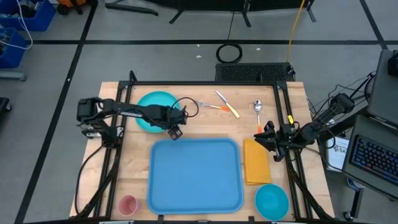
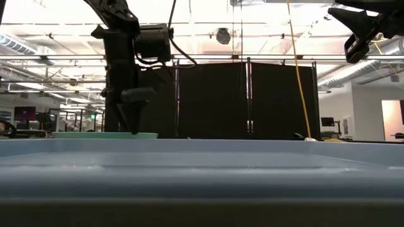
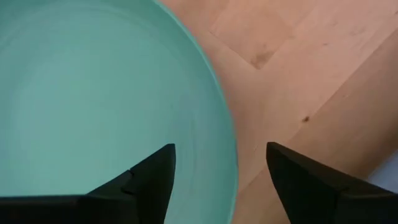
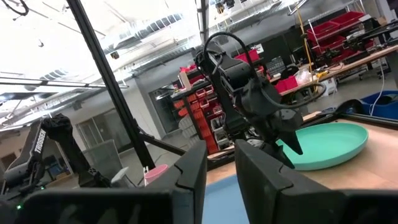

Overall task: Set up tray
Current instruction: Put the green plate on the blue tray

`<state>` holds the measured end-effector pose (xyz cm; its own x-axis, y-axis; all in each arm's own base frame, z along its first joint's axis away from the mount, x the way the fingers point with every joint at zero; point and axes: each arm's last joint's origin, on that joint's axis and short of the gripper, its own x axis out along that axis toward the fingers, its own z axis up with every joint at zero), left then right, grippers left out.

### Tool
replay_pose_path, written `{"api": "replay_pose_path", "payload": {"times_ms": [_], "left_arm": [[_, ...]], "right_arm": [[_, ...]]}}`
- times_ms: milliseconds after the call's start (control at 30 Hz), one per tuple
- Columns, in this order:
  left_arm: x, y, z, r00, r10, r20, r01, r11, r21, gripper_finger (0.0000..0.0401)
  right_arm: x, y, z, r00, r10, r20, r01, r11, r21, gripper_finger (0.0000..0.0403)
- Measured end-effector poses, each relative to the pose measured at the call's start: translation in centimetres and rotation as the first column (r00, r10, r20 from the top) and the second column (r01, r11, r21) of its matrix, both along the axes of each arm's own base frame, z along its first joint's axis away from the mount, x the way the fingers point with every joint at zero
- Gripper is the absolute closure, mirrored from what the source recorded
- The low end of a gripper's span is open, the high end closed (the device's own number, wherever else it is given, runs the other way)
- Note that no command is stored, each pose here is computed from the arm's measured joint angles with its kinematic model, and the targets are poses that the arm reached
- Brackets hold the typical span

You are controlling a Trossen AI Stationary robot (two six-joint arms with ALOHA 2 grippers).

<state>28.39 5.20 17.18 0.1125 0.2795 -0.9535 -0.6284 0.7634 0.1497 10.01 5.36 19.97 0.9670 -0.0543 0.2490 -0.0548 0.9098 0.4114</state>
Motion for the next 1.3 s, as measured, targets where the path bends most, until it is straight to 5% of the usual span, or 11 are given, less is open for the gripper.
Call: {"api": "replay_pose_path", "payload": {"times_ms": [367,700,1300], "left_arm": [[0.3,0.1,-1.7,0.997,-0.004,-0.073,0.005,1.0,0.015,0.0206],[0.2,0.1,-1.7,0.996,-0.018,-0.086,0.019,1.0,0.013,0.0385],[-0.1,-3.8,-1.6,0.956,-0.197,-0.216,0.23,0.963,0.141,0.0394]], "right_arm": [[0.0,0.0,0.0,1.0,0.0,0.0,0.0,1.0,0.0,0.0328],[0.0,0.0,-0.1,1.0,-0.001,-0.005,0.001,1.0,-0.004,0.0328],[0.1,0.0,-0.1,1.0,-0.001,-0.006,0.001,1.0,-0.006,0.0328]]}}
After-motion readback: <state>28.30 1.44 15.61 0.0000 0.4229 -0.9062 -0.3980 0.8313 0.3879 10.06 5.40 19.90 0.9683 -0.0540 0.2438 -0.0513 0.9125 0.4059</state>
